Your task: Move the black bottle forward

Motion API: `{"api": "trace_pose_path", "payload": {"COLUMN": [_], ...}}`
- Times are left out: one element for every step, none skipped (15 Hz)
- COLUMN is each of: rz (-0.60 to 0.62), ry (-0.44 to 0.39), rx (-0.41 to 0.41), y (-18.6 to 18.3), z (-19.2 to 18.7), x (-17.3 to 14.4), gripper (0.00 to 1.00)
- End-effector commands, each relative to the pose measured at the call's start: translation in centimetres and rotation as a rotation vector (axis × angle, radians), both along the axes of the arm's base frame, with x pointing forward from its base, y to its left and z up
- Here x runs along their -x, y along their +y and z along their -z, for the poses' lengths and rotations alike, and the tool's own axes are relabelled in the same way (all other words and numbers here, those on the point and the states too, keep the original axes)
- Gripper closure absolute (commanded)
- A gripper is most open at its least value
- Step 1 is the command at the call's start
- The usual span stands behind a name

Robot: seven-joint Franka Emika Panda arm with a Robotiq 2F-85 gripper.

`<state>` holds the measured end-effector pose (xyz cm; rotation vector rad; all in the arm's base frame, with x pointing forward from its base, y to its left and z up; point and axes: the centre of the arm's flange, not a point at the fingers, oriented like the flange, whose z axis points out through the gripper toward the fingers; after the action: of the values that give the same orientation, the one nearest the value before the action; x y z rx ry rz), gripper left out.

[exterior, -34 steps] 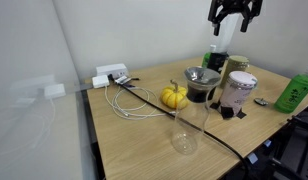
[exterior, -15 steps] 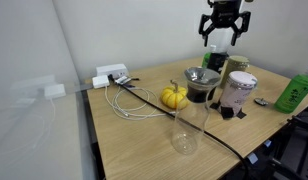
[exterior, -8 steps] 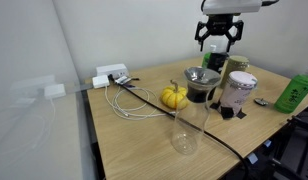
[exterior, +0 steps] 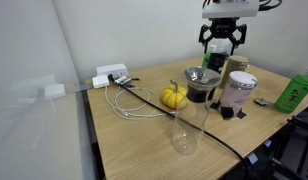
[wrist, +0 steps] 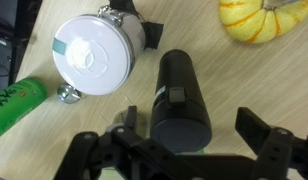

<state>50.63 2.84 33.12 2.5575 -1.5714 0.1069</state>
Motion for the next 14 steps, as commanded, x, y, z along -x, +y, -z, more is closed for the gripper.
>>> {"api": "trace_pose_path", "payload": {"rz": [0.101,0.121,0.138,0.155,0.171,0.193,0.209,0.206,0.179,0.184,0.187,0.188,0.188,0.188], "ry": [0.014,0.023,0.025,0.028,0.027,0.03,0.036,0.026,0.019,0.016,0.014,0.014,0.014,0.014], "rx": [-0.037,-0.05,-0.056,-0.063,-0.065,-0.061,-0.068,-0.069,-0.058,-0.06,-0.06,-0.061,-0.061,-0.061], "y": [-0.45,-0.51,-0.55,-0.58,-0.59,-0.59,-0.55,-0.3,-0.59,-0.5,-0.41,-0.37,-0.36,-0.36], "z": [0.97,1.21,1.41,1.55,1.63,1.69,1.65,1.32,1.4,1.29,1.25,1.25,1.25,1.25], "x": [0.15,0.12,0.08,0.01,-0.06,-0.15,-0.22,-0.29,0.07,-0.01,-0.04,-0.04,-0.04,-0.04], "gripper": [0.0,0.0,0.0,0.0,0.0,0.0,0.0,0.0,0.0,0.0,0.0,0.0,0.0,0.0]}}
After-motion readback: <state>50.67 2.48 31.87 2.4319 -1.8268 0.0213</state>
